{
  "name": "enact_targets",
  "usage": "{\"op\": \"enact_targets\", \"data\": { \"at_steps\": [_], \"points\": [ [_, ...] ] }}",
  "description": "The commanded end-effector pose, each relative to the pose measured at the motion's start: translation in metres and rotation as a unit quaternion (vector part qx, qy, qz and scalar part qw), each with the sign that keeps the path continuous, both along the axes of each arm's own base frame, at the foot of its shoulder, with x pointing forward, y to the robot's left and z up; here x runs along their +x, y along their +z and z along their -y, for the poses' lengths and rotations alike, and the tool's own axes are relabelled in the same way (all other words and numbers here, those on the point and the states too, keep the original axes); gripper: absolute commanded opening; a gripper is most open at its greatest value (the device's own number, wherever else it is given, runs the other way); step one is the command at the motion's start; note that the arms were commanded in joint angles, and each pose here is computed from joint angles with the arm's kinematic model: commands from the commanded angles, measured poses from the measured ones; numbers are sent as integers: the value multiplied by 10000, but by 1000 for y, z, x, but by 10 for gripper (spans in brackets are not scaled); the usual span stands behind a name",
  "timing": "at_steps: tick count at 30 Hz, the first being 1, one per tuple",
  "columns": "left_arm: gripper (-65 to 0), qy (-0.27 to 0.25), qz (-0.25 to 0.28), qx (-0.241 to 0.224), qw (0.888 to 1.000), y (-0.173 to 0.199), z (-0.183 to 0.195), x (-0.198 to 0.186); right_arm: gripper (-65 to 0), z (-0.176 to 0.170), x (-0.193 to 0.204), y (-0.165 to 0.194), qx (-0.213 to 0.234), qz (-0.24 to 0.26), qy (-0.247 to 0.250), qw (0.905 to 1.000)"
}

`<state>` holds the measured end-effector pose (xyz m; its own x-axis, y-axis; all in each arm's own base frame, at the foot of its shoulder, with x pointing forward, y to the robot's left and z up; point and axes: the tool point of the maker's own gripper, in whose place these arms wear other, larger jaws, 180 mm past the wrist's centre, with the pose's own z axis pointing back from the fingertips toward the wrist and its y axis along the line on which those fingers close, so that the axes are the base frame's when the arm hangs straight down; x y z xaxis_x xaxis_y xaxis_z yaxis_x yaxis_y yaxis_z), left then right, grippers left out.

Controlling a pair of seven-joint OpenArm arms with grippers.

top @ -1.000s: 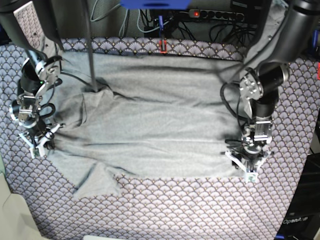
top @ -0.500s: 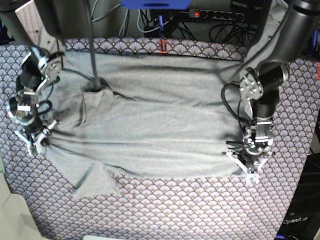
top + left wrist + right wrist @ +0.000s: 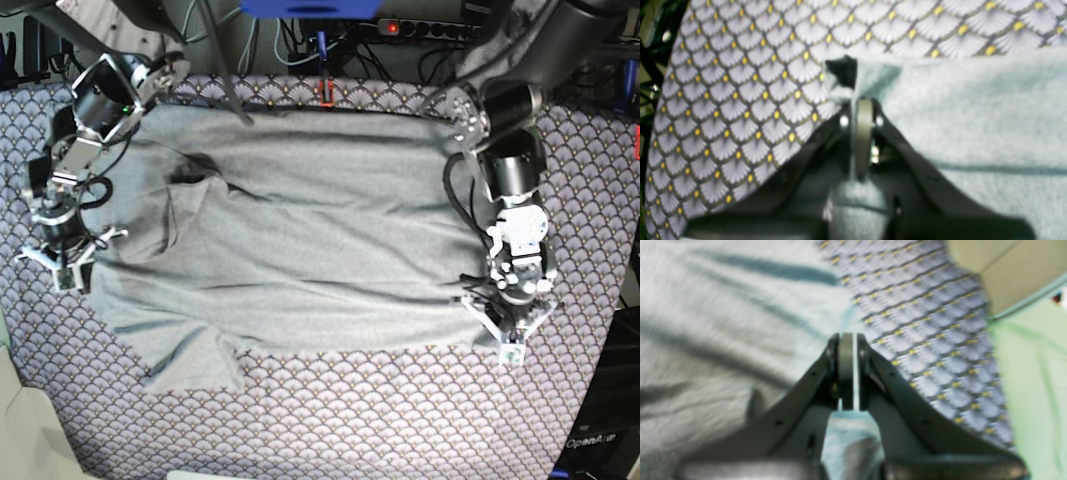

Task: Fold the T-shirt properly
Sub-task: 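Pinch the shirt's side edges near the hem with both grippers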

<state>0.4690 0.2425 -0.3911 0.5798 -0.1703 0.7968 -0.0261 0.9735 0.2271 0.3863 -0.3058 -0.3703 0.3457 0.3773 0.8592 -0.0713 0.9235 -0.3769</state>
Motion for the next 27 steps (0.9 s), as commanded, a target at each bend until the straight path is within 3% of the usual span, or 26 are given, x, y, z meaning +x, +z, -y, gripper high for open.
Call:
{"op": "enact_targets", "data": {
  "at_steps": [1,8,13,16,19,27],
  "points": [
    [-650,5,264,92,9996,21,-5,12,-650,4,13,25,-39,402,-15,9992],
    [-650,5,220,82,9997,18,-5,10,-640,25,26,35,-188,163,-235,9994],
    [-650,3,194,89,9998,15,-5,8,-507,33,62,55,13,197,-281,9994],
    [-650,-8,176,110,9998,14,-5,7,-461,43,82,56,236,-131,-378,9989],
    [-650,-8,168,110,9998,14,-5,6,-459,54,100,59,500,-612,-516,9955],
    [-650,-2,107,133,9999,8,-6,0,-454,65,118,79,1345,-641,-709,9863]
  ]
}}
